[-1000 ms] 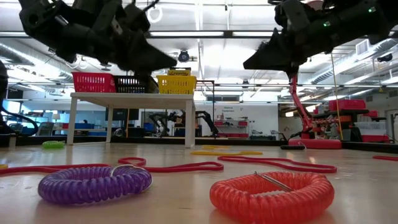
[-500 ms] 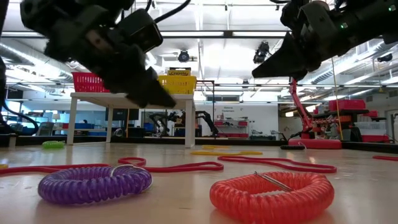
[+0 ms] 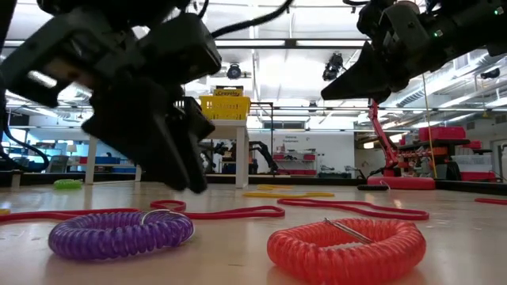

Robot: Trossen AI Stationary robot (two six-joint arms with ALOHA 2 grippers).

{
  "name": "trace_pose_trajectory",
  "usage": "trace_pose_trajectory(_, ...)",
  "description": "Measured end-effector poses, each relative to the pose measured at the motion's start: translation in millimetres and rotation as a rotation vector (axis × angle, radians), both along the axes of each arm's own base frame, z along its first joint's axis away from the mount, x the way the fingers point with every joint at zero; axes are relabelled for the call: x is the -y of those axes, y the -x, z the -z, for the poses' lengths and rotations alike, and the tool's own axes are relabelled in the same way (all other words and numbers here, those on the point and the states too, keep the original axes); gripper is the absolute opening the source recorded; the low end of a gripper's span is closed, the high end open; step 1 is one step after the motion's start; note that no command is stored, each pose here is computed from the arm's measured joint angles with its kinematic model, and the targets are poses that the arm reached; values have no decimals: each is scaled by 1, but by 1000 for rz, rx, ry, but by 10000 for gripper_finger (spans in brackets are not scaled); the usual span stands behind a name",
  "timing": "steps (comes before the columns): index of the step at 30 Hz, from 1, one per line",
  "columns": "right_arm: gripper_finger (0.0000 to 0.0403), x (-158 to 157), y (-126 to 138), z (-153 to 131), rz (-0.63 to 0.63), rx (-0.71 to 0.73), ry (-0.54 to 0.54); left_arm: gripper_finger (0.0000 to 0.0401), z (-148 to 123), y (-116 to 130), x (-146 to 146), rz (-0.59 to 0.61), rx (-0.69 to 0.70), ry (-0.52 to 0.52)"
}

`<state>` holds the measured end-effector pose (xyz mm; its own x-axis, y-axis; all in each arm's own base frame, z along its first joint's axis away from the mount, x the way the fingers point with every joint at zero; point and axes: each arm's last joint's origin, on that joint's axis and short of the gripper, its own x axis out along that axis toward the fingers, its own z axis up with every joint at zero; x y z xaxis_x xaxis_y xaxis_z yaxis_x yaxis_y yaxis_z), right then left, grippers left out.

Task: Pick & Place Office Desk Supplies
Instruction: Put the red rubber band into the red bin on the shelf

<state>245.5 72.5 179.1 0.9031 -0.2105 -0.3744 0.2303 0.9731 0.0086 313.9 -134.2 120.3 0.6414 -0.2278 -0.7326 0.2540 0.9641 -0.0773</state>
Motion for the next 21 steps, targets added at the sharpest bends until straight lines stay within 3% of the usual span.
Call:
trace_pose_trajectory(9,5,0,0,0,0,1,0,128,9,-15,6,30,-133,-93)
trace_pose_trajectory(12,5,0,0,0,0,1,0,99,5,-18,6,25,-135,-158)
trace_pose_trajectory(17,5,0,0,0,0,1,0,14,-4,-27,2,23,-129,-220)
trace_pose_trajectory(21,5,0,0,0,0,1,0,5,-15,-32,-5,-7,-128,-267)
